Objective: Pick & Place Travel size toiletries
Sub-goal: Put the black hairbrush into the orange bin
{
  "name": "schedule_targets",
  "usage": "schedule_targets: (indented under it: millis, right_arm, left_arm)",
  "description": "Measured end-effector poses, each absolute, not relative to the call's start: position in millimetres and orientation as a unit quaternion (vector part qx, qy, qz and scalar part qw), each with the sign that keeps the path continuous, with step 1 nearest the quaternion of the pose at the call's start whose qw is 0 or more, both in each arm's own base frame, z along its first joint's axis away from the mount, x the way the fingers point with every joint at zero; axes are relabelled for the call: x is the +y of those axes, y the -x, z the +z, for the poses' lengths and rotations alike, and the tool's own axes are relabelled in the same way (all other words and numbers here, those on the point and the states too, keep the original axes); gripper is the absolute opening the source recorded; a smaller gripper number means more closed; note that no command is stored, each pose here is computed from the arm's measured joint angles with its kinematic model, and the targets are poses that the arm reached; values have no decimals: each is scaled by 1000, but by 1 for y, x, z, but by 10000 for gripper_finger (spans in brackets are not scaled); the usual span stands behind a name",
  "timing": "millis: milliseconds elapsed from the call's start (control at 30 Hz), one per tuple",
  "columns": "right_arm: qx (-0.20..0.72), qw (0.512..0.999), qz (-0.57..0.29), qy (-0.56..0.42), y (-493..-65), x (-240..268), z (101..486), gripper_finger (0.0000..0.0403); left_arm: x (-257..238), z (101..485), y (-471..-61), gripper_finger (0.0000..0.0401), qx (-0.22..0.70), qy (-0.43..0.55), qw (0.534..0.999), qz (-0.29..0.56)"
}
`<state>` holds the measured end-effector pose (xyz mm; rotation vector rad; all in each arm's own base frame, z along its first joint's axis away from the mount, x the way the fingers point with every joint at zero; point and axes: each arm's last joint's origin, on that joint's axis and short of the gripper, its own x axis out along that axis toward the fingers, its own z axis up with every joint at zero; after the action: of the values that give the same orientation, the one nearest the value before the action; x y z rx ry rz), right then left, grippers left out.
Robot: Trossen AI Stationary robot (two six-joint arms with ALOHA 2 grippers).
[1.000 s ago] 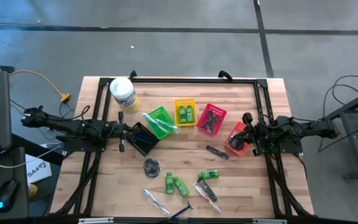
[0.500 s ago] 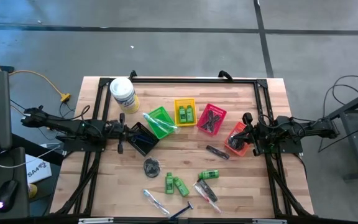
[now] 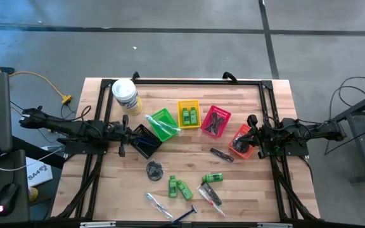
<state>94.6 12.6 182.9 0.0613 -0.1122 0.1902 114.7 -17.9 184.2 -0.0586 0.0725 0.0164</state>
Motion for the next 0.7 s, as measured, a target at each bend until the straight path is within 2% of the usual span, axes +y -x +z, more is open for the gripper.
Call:
schedule_targets:
  millis: [133, 300, 467, 700]
  right_arm:
    - [-52, 994, 95, -30, -95, 13, 182, 2]
    - [-51, 994, 95, -30, -95, 13, 182, 2]
    - [-51, 994, 96, -30, -95, 13, 182, 2]
    - [-38, 994, 96, -29, -95, 13, 179, 2]
  left_arm:
    - [-23, 198, -125, 0, 61, 16, 997, -34]
    - [-28, 215, -150, 15, 119, 3, 993, -29]
    - [-36, 228, -188, 62, 218, 10, 976, -19]
    - [-48, 229, -242, 143, 403, -39, 913, -37]
